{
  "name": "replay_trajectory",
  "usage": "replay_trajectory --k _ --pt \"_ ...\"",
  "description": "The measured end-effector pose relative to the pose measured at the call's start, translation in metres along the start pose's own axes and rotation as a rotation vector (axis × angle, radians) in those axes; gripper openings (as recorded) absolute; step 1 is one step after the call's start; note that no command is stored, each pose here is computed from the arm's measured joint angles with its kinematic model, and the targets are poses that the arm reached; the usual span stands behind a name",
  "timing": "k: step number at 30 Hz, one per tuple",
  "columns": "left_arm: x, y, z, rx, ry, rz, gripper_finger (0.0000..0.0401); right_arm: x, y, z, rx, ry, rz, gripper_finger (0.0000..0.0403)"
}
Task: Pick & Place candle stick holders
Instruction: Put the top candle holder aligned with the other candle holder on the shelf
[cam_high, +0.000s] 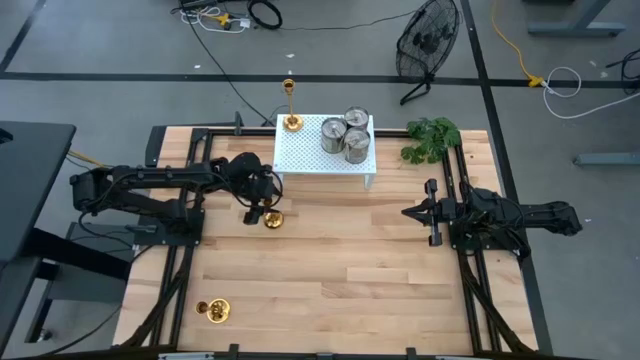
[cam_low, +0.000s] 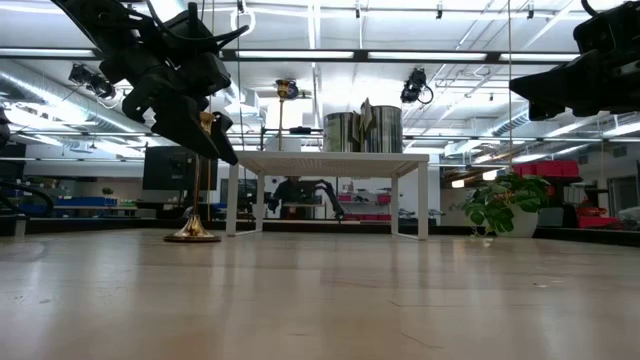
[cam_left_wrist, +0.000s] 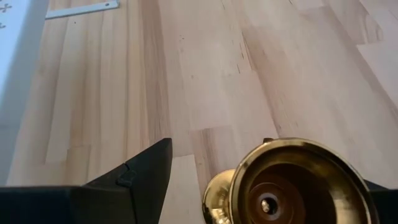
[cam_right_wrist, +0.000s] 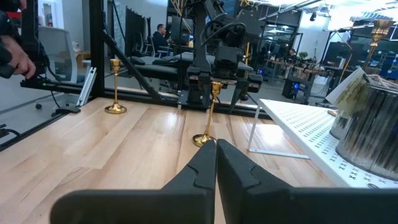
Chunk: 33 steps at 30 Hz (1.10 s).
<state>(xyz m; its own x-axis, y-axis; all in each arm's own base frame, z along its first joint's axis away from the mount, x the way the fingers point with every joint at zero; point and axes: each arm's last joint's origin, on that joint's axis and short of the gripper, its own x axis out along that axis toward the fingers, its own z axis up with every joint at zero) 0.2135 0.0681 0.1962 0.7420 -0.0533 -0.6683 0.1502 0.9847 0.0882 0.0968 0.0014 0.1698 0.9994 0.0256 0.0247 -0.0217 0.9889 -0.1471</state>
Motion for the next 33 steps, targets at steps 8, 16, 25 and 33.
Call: replay_trajectory --k 8,16,25,33 --pt "0.0000 0.0000 0.0000 0.000 0.000 0.000 0.0256 0.0000 0.0000 -0.0001 0.000 0.000 0.000 0.0017" --pt "0.0000 0.0000 -0.0001 0.001 0.001 0.000 0.0256 0.0000 0.0000 0.0001 0.000 0.000 0.000 0.0017" --pt "0.0000 0.0000 -0.0001 0.001 0.001 0.000 0.0256 0.0000 0.0000 0.0000 0.000 0.000 0.000 0.0017" --pt "0.0000 -0.0001 -0.0001 -0.031 0.000 -0.001 0.0256 0.0000 0.0000 0.0000 0.000 0.000 0.000 0.0017"
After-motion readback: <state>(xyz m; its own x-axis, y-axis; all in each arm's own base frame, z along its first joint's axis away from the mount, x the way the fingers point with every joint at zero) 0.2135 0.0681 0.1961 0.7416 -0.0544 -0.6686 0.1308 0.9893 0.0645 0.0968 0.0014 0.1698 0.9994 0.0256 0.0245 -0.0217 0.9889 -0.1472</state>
